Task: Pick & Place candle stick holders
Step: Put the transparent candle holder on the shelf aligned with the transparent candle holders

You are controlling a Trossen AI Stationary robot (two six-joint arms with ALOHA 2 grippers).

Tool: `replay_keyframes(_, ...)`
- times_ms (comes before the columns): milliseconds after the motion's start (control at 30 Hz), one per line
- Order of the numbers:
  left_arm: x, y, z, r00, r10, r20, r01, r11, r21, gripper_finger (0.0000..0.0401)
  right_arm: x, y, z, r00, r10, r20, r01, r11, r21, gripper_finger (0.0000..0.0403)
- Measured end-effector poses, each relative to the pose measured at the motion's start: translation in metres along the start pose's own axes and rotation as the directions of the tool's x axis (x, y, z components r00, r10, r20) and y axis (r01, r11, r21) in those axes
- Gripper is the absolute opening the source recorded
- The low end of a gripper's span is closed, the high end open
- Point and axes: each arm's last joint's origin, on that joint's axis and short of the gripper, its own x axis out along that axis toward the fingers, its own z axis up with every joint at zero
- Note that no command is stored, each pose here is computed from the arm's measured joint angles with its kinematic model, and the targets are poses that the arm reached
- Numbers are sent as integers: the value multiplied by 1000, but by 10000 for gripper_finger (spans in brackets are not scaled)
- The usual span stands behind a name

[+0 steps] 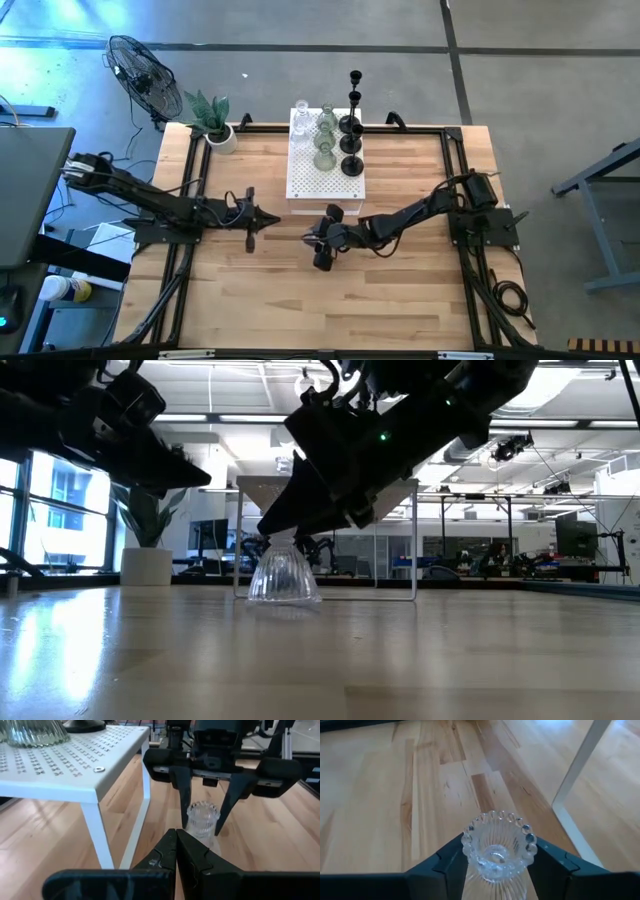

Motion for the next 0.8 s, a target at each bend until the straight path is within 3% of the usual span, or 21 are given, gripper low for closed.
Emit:
replay_keyframes(433,2,-2,-2,999,-40,-3,40,999,-21,1,-6,3,5,999,-29,25,30,998,-53,272)
replay_keyframes(600,2,-5,-6,999,-34,-40,33,999,-24,1,-39,11,33,991,-50,127,63,992,-105,290)
replay_keyframes(733,-2,-13,-8,999,-19,-45,18,1000,-7,1,-74,24,46,993,23,112,-1,981,-193,285)
replay_keyframes(800,-2,-17,-5,999,-5,-44,5,1000,2,1,-89,35,38,992,63,110,-31,963,-269,267)
